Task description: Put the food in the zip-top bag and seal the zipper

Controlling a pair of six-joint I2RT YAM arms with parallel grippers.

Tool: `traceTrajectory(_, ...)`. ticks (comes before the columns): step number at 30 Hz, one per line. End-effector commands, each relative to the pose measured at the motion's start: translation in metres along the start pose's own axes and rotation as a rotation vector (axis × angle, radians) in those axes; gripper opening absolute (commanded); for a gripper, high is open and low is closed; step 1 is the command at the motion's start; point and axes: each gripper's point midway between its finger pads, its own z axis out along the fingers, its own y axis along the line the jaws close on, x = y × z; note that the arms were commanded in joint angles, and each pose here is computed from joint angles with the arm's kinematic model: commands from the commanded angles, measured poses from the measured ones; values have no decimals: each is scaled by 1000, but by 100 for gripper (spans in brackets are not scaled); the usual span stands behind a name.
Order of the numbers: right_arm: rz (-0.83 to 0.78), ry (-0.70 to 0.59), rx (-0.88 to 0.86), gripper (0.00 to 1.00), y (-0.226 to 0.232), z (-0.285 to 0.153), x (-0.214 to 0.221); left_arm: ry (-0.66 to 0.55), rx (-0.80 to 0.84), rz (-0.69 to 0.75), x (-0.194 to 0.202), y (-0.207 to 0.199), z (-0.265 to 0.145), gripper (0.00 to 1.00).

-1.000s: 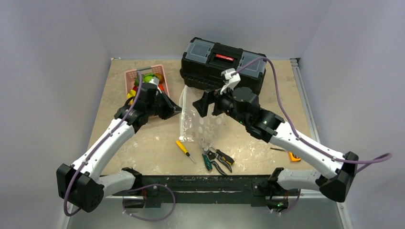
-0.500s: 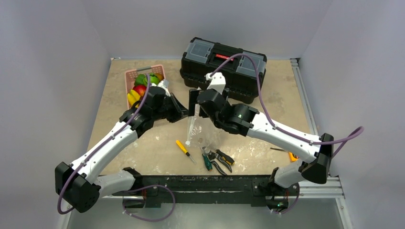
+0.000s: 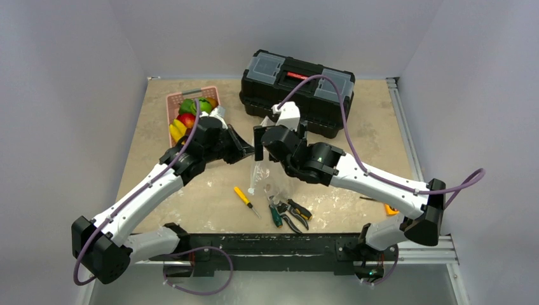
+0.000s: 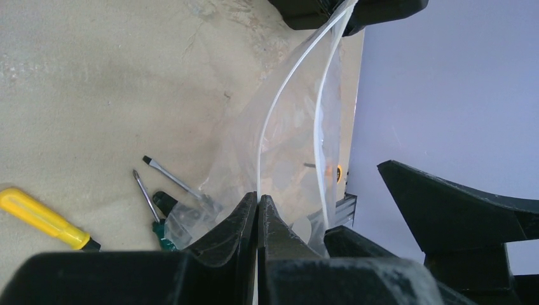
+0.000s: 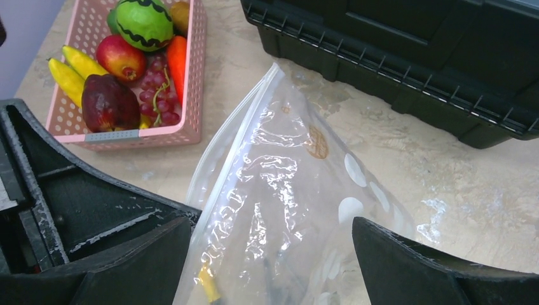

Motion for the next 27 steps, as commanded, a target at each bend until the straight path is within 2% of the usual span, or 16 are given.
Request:
traceTrajectory(1,-15,-29,16,98,5,-4,-7,-39,42,0,-6,-15,-6,0)
traceTrajectory(10,-37,-33,65,93,7,2,-8,-45,24,6,-4,-20,-8,0)
traceTrajectory(18,-8,-66,40,96,21,-9,-23,-50,-6,15,-4,-18,-5,0)
traceTrajectory(24,-44,-24,149,95,2,7,12,-61,-40,12,-6,-12,-9,0)
traceTrajectory(27,-75,-33,207,91,-11,8,15,-92,-71,7,-10,-5,-12,0)
